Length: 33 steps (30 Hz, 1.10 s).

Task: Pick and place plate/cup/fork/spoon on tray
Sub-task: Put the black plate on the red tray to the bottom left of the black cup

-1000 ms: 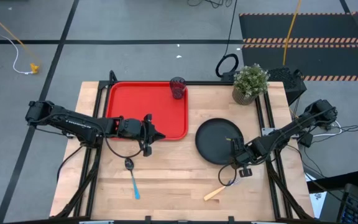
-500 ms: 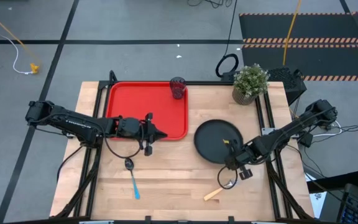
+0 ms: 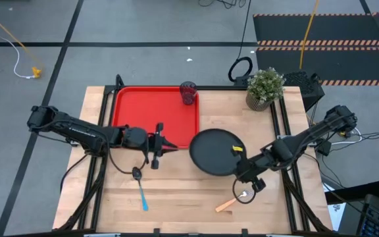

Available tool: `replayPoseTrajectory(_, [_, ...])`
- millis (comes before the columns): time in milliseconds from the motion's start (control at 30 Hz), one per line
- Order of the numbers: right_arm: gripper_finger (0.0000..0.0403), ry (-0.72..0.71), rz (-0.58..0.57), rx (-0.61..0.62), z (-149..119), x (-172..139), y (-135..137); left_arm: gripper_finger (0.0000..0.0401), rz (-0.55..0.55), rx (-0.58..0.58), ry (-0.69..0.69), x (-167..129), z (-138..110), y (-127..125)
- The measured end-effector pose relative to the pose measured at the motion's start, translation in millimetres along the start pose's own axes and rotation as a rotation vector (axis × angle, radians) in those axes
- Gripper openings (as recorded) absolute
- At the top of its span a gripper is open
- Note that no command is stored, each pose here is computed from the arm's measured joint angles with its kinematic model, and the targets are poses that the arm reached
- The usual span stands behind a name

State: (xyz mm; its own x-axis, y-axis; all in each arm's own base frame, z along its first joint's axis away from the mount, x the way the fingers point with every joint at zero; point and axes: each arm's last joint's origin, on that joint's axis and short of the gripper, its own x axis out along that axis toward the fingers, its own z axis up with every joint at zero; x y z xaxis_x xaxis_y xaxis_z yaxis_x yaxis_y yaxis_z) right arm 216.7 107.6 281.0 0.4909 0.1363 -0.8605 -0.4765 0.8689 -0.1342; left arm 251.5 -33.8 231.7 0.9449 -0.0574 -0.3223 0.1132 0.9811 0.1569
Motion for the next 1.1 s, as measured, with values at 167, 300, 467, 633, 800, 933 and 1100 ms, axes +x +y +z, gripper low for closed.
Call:
replayPoseTrajectory(167, [0.0001, -0.022, -0.096, -0.121, 6, -6, -4, 0.0139, -0.03, 0.048, -0.051, -1, 17, -10])
replayPoseTrajectory(300, [0.0001, -0.048, -0.15, -0.158, 9, -6, -8, 0.0198, -0.035, 0.093, -0.079, -4, 34, -18])
replayPoseTrajectory(467, [0.0, -0.097, -0.163, -0.17, 16, -2, -15, 0.0233, -0.042, 0.173, -0.074, -8, 58, -26])
replayPoseTrajectory(633, [0.0, -0.145, -0.114, -0.183, 23, 6, -18, 0.0239, -0.116, 0.262, 0.025, -12, 79, -27])
replayPoseTrajectory(800, [0.0, -0.209, -0.128, -0.182, 28, 12, -19, 0.0239, -0.169, 0.285, 0.171, -5, 97, -27])
replayPoseTrajectory(933, [0.0, -0.229, -0.115, -0.189, 23, 23, -17, 0.0239, -0.218, 0.301, 0.319, 5, 103, -29])
replayPoseTrajectory(1100, [0.0, -0.214, -0.108, -0.202, 14, 34, -15, 0.0239, -0.27, 0.313, 0.448, 17, 110, -32])
